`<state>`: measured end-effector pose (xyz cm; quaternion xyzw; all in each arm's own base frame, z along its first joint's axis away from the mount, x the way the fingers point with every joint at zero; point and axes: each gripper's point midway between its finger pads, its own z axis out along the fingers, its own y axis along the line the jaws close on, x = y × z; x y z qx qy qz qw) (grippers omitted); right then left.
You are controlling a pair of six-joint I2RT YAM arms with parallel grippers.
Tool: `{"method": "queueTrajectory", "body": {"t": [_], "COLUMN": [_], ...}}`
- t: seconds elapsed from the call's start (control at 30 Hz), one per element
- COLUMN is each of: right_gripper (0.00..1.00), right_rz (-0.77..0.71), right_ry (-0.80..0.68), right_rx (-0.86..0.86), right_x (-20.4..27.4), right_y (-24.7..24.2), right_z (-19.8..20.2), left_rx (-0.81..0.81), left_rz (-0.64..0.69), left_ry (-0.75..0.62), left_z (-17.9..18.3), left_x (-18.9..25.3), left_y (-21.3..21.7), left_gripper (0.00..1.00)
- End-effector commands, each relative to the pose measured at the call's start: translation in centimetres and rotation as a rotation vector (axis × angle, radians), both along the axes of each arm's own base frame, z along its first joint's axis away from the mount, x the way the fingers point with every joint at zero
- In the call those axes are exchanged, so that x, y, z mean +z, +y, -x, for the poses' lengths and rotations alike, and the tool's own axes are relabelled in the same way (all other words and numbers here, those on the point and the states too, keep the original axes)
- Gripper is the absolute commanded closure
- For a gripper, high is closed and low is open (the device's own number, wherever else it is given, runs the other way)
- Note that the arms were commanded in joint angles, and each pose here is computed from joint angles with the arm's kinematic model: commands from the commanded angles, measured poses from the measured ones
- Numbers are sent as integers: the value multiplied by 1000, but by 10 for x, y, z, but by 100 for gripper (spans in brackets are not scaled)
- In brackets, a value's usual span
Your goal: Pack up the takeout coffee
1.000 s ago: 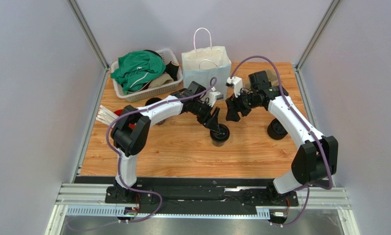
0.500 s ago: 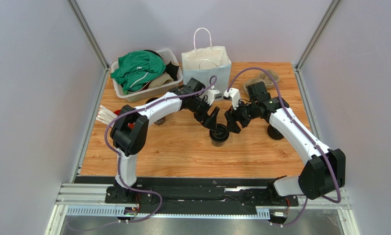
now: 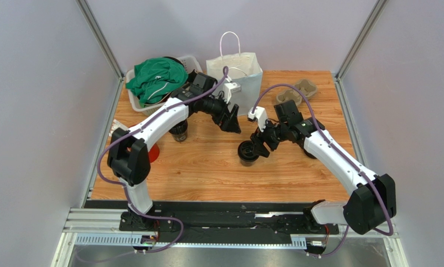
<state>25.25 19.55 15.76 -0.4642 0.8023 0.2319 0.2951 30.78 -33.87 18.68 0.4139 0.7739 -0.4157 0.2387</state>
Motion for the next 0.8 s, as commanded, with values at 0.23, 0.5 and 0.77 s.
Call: {"method": "queueTrajectory", "body": {"t": [0.23,0.5,0.77], "right_gripper": [32,30,22], "right_rz": [-30,-23,-54], "right_ry": [-188,-261,-305], "right_rx": [-25,-108,-137], "right_x": [21,30,47], "right_y": [0,-8,-10], "right_z": [-17,-30,-30], "left_rx": [120,410,542], "left_rz": [-26,-202,-223], "left_ry": [-368,-576,-694], "left_z": [-12,-14,37], "left_x": [99,127,151], "left_y": [74,170,233], "left_gripper": [4,1,1]}}
